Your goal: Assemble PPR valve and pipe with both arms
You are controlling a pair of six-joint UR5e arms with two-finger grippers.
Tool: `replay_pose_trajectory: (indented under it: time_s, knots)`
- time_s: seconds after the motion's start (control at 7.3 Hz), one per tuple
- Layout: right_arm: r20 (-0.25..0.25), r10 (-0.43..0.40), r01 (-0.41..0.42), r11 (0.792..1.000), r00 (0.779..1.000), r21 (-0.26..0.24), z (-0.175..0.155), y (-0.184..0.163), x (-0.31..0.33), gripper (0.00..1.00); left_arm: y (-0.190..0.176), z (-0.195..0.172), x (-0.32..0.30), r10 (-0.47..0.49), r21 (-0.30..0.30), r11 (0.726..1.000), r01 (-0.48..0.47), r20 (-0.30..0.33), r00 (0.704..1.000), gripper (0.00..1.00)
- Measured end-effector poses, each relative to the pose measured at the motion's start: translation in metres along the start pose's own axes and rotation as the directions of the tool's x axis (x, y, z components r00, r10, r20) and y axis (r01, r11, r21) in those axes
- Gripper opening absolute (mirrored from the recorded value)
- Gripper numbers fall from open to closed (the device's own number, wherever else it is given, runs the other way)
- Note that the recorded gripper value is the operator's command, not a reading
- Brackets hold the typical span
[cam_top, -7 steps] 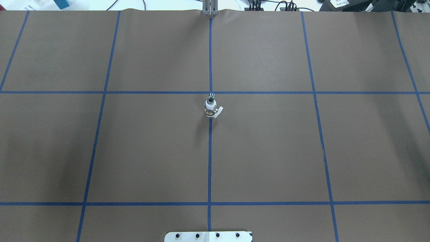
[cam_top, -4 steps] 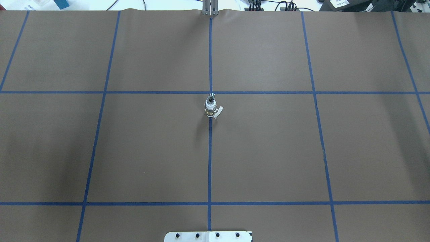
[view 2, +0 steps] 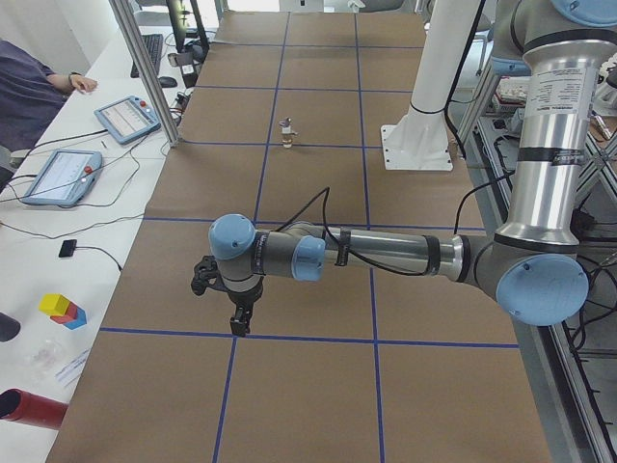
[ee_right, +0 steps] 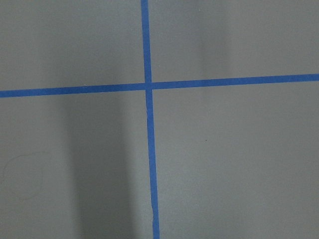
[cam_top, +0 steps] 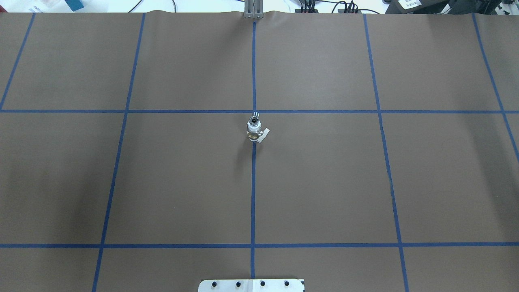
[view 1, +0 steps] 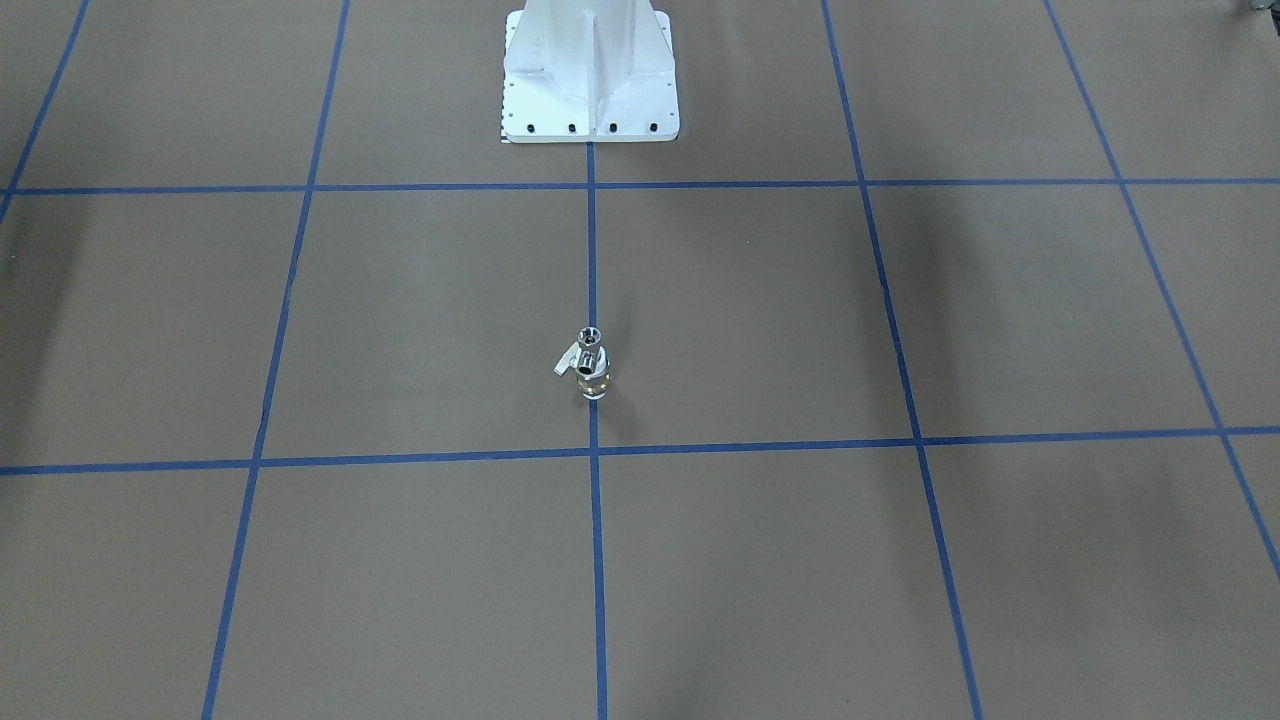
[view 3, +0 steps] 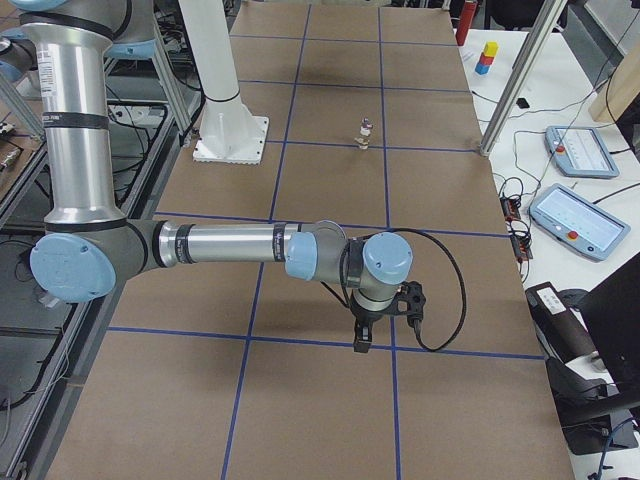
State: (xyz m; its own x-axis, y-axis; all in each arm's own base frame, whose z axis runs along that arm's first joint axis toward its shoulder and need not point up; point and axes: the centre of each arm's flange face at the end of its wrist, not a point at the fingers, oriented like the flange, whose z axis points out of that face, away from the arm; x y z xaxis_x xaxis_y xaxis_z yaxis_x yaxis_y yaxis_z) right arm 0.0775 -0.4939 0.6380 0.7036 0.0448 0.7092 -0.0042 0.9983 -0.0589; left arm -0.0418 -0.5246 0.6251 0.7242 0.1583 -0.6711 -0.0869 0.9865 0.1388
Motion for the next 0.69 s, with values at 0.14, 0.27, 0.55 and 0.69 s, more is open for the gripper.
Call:
replay_pose_trajectory:
  time_s: [0.14,0.27,0.55,0.69]
  knots:
    - [0.009,-0.012,0.012,1.000,1.000,0.014,-0.0009,-0.0010,-0.0015,0.99,0.0004,0.0005,-0.0004,-0.001,-0.001,1.000,0.001,0.000,1.000,1.00]
    - [0.013,-0.024,0.023,0.999,1.000,0.026,-0.0006,-0.0012,-0.0016,0.99,0.0008,0.0008,-0.0008,-0.002,-0.002,1.000,0.002,0.000,1.000,1.00]
    - [0.015,-0.033,0.032,0.999,0.999,0.037,-0.0001,-0.0006,-0.0013,0.99,0.0008,0.0009,-0.0008,-0.003,-0.003,1.000,0.003,0.000,1.000,1.00]
    - [0.015,-0.034,0.034,0.999,0.999,0.038,-0.0005,-0.0005,-0.0017,0.99,0.0005,0.0007,-0.0007,-0.002,-0.002,1.000,0.002,0.000,1.000,1.00]
